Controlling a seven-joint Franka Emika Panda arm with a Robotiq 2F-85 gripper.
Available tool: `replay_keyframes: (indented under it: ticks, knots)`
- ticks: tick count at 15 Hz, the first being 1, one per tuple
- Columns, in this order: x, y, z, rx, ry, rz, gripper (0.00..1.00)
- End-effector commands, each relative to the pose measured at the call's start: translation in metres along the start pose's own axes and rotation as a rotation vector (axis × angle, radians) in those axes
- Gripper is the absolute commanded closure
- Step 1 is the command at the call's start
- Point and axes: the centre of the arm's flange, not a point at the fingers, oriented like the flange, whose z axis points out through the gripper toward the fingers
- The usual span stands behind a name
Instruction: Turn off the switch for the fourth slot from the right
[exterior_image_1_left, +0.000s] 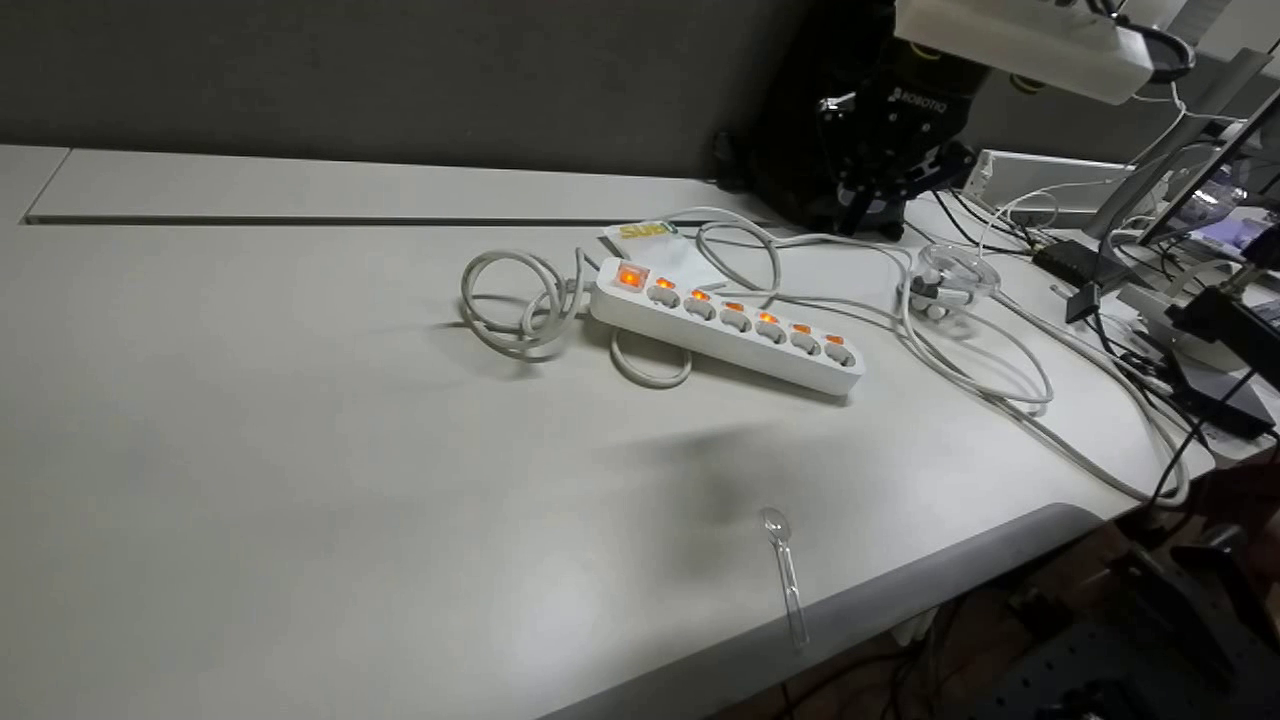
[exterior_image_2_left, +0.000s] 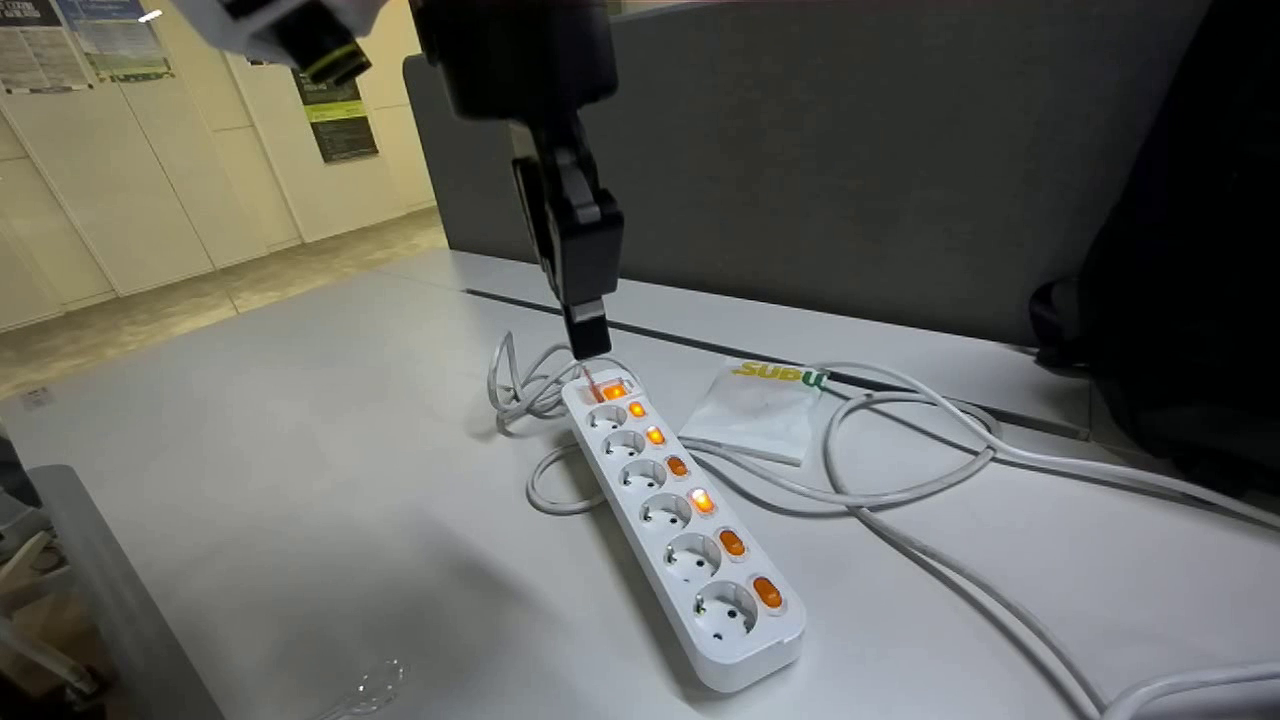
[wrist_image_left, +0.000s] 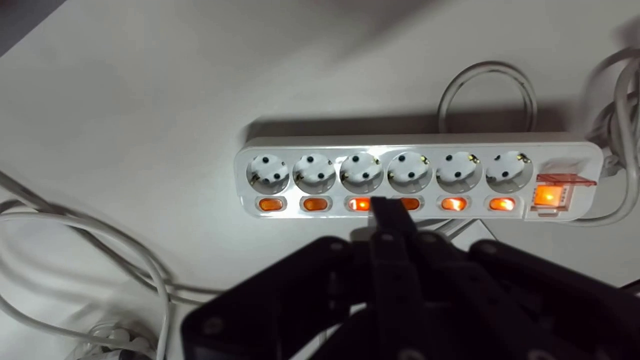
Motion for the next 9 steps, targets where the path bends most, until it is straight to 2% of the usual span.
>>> replay_keyframes:
  ticks: [1, 9]
  knots:
    - [0.014, -0.004, 0.008, 0.000, 0.003, 0.103, 1.00]
    - [0.046, -0.014, 0.047, -0.042, 0.025, 0.225, 1.00]
